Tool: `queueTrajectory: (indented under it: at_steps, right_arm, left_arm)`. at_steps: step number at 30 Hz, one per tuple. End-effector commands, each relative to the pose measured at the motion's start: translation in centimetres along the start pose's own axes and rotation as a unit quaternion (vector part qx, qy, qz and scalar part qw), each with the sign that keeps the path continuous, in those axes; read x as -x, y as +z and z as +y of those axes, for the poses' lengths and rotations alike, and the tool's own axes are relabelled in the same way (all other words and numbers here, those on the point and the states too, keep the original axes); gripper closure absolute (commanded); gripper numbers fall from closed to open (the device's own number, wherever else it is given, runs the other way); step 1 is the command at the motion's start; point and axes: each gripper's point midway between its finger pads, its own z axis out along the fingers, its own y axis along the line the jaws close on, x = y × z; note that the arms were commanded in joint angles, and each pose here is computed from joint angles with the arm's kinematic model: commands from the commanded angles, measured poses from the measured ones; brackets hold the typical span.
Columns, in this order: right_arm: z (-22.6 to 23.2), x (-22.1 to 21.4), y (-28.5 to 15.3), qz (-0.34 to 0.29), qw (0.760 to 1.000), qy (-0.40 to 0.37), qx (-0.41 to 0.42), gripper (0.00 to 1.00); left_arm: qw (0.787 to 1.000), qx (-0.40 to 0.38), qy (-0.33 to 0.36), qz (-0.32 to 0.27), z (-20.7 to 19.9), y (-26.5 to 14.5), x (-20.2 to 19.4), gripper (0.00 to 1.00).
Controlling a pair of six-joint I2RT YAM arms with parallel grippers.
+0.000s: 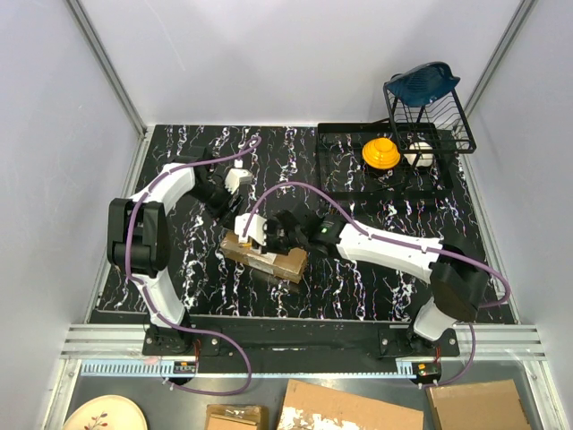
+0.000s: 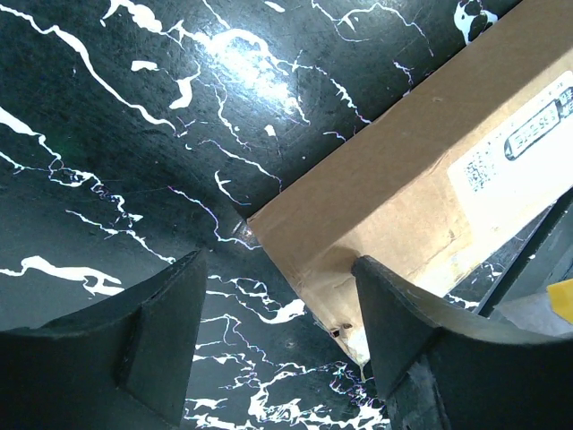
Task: Unpack the express box
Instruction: Cut the express box at the center of the board.
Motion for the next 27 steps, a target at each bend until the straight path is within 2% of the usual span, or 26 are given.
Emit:
queueTrajectory:
  at_steps: [1, 8, 27]
  right_arm:
    - [-0.6, 1.9, 0.3, -0.012, 1.0, -0.019, -0.009, 1.0]
    - [0.9, 1.7, 0.9, 0.0, 1.0, -0.015, 0.006, 1.0]
    - [0.3, 0.3, 1.1, 0.024, 1.0, -0.008, -0.016, 1.0]
  left_arm:
    - [1.0, 0.001, 0.013, -0.001, 0.7, 0.6, -0.3, 0.31]
    - [1.0, 0.0, 0.014, -0.001, 0.8, 0.9, -0.5, 0.32]
    - [1.0, 0.004, 0.017, 0.002, 1.0, 0.9, -0.7, 0.33]
